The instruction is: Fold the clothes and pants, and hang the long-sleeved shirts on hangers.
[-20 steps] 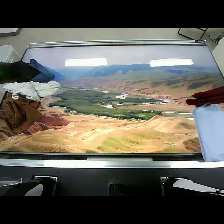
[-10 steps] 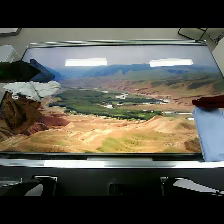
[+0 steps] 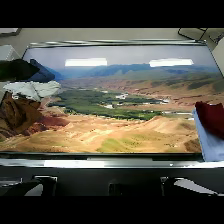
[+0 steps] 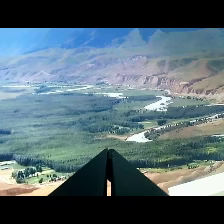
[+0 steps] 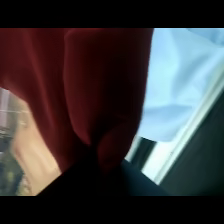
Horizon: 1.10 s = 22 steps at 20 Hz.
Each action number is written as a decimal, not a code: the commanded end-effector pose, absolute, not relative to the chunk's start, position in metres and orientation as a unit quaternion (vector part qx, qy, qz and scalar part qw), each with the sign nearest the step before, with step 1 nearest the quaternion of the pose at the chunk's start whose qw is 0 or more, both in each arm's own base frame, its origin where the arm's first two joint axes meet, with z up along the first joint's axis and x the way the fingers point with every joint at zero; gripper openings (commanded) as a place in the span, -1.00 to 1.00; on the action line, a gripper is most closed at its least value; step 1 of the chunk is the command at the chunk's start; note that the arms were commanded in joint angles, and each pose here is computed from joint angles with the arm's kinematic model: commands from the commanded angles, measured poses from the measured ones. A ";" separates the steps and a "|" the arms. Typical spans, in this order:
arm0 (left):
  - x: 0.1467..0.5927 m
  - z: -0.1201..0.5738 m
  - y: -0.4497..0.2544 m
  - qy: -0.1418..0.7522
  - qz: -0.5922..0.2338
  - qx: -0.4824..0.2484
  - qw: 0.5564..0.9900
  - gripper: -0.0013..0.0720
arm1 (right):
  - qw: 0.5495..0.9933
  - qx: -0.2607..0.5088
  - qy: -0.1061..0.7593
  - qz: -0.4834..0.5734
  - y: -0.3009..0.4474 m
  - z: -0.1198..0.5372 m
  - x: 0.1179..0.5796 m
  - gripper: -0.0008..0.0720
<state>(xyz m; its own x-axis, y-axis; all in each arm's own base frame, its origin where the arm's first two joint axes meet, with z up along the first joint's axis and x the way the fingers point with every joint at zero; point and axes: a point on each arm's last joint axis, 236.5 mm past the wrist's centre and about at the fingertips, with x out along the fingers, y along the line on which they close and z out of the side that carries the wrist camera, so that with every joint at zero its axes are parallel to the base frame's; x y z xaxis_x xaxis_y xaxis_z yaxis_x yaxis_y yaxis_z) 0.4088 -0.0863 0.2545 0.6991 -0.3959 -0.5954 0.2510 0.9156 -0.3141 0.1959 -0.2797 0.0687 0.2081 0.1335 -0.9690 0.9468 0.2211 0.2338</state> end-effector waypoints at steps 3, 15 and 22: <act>0.409 0.256 -0.086 0.343 -0.176 -0.105 0.917 -0.89 | 0.508 0.479 0.601 -0.390 -0.255 -0.015 0.133 -0.87; 0.408 0.257 -0.089 0.343 -0.180 -0.110 0.915 -0.89 | 0.564 0.438 0.583 -0.386 -0.272 -0.008 0.140 0.96; 0.432 0.301 -0.109 0.246 -0.204 -0.148 0.936 -0.89 | 0.918 0.236 0.198 -0.249 -0.320 0.295 0.348 0.94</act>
<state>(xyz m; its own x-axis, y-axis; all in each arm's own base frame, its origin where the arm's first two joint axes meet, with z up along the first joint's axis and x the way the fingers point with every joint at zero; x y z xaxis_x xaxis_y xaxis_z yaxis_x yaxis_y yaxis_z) 0.4196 -0.1028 0.2795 0.7450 -0.4525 -0.4901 0.2859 0.8805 -0.3782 0.2750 -0.3376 0.1605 0.5290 -0.2832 -0.8000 0.7688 0.5591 0.3105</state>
